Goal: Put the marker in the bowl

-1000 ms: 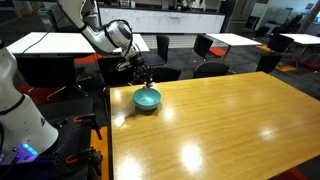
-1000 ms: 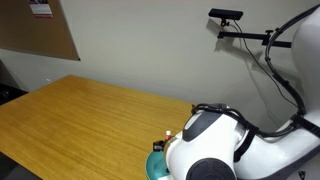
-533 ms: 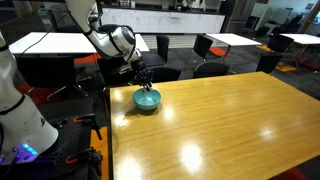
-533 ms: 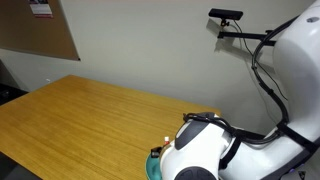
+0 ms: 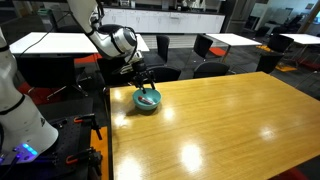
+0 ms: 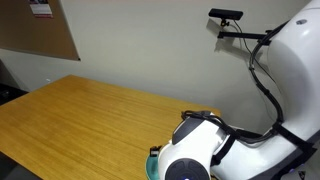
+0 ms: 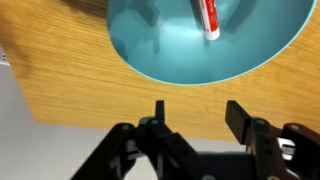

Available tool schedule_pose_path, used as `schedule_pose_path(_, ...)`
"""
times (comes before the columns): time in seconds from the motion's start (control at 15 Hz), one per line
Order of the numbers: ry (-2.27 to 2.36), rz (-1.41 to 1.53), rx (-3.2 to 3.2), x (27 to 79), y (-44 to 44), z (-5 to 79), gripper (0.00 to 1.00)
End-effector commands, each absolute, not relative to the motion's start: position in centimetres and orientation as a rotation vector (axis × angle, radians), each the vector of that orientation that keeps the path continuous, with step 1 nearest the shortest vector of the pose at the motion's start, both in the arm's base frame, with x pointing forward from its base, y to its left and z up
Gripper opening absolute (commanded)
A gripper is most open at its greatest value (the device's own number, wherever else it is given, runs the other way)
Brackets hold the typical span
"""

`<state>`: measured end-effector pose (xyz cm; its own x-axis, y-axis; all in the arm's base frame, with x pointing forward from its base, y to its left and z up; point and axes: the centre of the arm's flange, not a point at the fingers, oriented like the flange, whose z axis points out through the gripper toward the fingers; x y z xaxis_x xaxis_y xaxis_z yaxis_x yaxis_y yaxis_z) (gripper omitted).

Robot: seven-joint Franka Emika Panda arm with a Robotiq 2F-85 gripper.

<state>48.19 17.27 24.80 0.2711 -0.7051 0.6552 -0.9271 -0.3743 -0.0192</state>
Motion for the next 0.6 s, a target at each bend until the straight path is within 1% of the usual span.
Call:
schedule_pose_path(0.0, -1.562, 0.822, 2.161, 48.0, 15.2, 27.4, 0.97)
schedule_pose_path(0.07, -1.591, 0.824, 2.147, 47.9, 14.5, 28.1, 1.0)
schedule_pose_path(0.53, -1.72, 0.774, 2.186, 47.1, 10.6, 32.3, 1.0)
